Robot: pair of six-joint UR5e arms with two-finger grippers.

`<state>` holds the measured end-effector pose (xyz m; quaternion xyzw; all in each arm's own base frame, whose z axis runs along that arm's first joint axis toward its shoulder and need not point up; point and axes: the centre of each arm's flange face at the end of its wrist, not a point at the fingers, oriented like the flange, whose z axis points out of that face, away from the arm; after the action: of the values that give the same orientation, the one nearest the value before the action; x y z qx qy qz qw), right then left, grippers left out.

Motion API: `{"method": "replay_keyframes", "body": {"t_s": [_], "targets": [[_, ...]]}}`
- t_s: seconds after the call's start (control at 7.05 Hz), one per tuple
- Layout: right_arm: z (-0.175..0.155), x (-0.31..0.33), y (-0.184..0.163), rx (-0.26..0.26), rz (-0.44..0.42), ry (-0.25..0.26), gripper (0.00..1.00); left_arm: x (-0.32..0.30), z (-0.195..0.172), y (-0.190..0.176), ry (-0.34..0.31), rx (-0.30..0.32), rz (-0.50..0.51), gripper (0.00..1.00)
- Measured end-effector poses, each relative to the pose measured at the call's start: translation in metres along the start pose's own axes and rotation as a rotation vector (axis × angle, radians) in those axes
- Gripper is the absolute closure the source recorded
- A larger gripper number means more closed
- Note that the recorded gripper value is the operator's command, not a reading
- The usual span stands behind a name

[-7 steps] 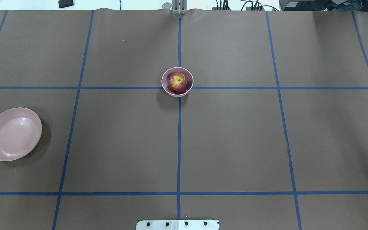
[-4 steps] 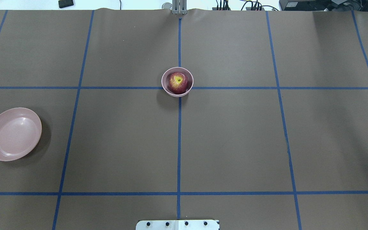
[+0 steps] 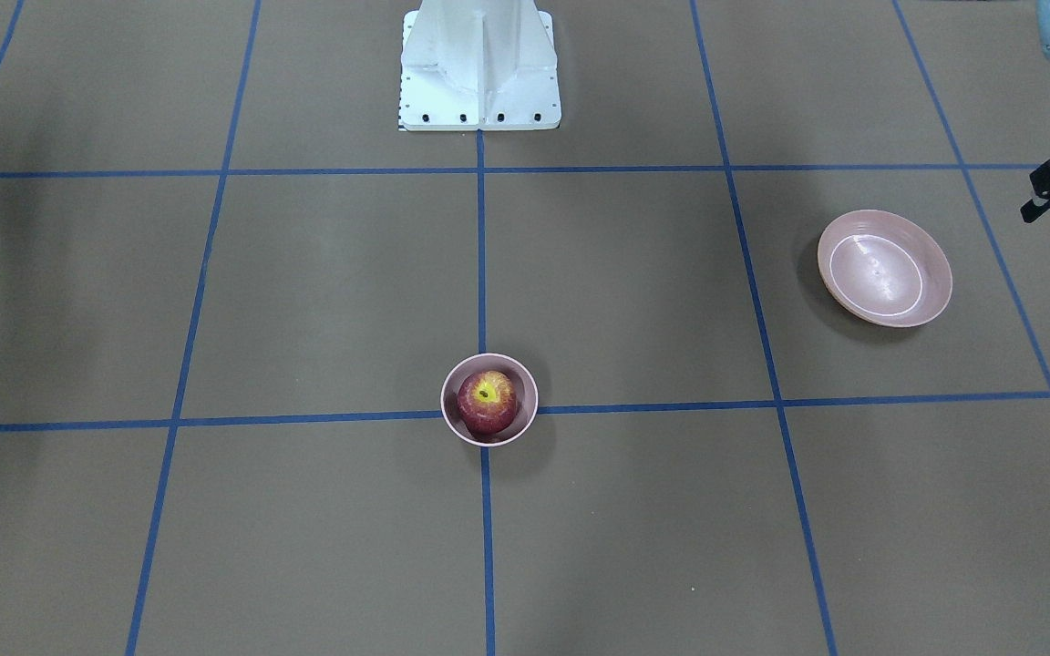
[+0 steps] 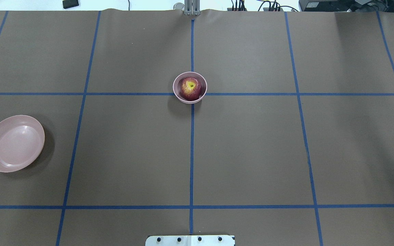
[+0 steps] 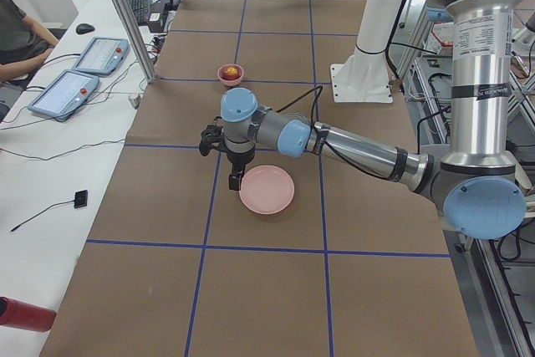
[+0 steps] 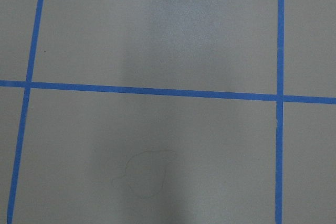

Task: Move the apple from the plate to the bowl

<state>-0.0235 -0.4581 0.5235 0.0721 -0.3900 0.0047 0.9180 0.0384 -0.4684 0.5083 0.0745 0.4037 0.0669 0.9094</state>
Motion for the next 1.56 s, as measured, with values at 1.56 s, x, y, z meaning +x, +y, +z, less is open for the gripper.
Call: {"method": "replay_keyframes", "body": {"t_s": [1.56], "targets": [[0.0037, 0.0021, -0.0001, -0.007, 0.003, -0.003, 0.00, 0.0006, -0.0001, 0.0004, 0.002, 0.000, -0.005, 0.02]]}}
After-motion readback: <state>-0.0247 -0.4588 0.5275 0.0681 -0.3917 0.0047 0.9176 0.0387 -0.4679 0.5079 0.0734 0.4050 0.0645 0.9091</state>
